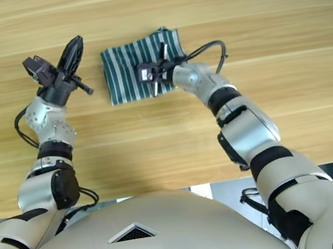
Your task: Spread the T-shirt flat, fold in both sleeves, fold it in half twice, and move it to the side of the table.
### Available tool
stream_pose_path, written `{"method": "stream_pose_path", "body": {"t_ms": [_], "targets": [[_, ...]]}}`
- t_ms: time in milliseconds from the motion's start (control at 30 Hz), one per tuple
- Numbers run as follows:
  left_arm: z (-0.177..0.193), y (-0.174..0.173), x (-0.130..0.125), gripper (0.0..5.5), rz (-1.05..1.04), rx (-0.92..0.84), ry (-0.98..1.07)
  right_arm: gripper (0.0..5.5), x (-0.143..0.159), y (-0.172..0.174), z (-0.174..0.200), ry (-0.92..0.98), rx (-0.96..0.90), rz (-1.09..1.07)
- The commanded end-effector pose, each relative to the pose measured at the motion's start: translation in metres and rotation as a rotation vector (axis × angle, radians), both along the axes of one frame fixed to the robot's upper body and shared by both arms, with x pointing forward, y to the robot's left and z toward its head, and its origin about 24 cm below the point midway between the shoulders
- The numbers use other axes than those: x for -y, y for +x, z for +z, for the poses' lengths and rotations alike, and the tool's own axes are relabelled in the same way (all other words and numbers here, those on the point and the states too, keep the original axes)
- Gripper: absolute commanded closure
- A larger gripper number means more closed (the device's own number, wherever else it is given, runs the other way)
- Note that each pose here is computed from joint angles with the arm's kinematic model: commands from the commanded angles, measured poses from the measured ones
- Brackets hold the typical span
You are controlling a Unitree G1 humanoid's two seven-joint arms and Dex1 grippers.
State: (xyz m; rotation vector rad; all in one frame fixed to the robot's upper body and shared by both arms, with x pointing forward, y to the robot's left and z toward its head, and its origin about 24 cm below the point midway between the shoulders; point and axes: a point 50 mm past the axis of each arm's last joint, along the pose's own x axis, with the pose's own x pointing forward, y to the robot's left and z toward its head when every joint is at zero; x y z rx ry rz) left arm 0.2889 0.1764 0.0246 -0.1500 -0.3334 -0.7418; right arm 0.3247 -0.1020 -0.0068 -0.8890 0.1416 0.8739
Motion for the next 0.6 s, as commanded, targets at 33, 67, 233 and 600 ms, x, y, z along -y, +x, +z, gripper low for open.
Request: {"method": "stream_pose_path", "body": {"t_ms": [33, 67, 233, 600], "targets": [[-0.005, -0.004, 0.000, 5.50, 0.025, -0.009, 0.024, 5.48, 0.127, -0.036, -0.054, -0.072, -0.338, -0.788], [-0.008, -0.005, -0.001, 5.50, 0.038, -0.019, 0.024, 5.48, 0.144, -0.042, -0.055, -0.032, -0.349, -0.914], [-0.016, -0.008, -0.007, 5.50, 0.112, -0.071, 0.029, 5.48, 0.193, -0.068, -0.058, 0.078, -0.350, -1.286], [-0.035, -0.016, -0.020, 5.50, 0.274, -0.192, 0.018, 5.48, 0.223, -0.071, -0.043, 0.234, -0.242, -1.534]]}}
